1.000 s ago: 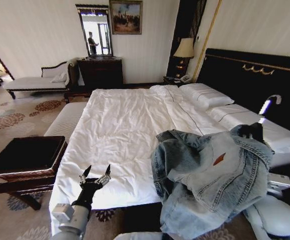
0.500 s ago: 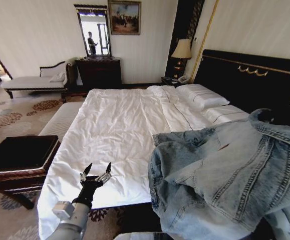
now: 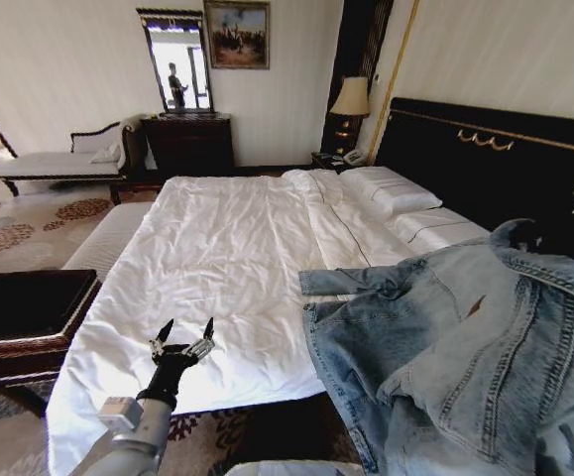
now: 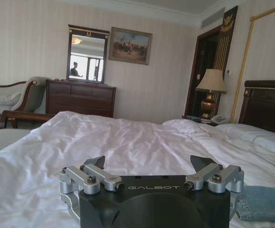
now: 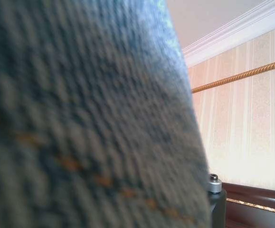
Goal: Pick up the clothes from the bed and hang them on the clothes hanger.
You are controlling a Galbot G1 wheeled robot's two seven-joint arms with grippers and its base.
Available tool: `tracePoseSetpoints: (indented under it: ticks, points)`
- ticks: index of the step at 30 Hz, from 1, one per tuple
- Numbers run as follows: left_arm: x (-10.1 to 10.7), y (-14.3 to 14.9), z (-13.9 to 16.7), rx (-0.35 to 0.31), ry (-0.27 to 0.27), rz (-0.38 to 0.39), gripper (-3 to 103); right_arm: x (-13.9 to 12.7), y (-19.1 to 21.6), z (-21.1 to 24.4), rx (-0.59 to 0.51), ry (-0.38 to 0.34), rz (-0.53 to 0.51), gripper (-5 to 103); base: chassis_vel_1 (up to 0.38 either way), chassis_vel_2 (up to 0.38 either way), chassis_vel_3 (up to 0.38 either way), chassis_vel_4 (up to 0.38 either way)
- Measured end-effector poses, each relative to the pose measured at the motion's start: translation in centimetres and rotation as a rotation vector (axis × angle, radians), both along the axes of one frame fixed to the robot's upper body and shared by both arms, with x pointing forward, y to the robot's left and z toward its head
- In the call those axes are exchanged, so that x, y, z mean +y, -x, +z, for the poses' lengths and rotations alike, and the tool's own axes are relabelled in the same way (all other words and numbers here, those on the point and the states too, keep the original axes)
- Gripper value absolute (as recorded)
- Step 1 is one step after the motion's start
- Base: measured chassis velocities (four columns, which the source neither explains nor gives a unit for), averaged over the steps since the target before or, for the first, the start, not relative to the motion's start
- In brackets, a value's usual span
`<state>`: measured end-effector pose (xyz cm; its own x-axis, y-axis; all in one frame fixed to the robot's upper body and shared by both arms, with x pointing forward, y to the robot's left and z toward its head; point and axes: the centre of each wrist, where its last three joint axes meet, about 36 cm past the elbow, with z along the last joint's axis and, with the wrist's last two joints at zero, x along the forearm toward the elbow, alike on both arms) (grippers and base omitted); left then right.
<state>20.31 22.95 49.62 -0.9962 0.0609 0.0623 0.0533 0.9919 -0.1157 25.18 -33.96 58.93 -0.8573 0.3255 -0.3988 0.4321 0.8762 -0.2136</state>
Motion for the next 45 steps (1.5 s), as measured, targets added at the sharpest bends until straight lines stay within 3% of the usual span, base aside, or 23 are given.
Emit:
tracePoseSetpoints:
  ticks: [5, 13, 20, 45]
  points:
    - [0.1, 0.0, 0.0, -0.031, 0.002, -0.002, 100, 0.1, 0.2, -0.4, 0.006, -0.01, -0.012, 14, 0.009, 0.012, -0.005, -0.002]
    - [0.3, 0.2, -0.1, -0.059, -0.038, 0.017, 100, 0.2, 0.5, -1.0, 0.019, -0.017, -0.029, 14, 0.0, 0.0, 0.0, 0.0]
    - [0.1, 0.6, -0.3, -0.048, -0.054, 0.007, 100, -0.1, 0.8, -1.0, 0.016, -0.019, -0.035, 14, 0.0, 0.0, 0.0, 0.0]
    - [0.2, 0.4, -0.2, -0.062, -0.039, -0.017, 100, -1.5, 1.5, -0.2, -0.018, -0.018, -0.072, 14, -0.063, -0.059, -0.055, -0.059]
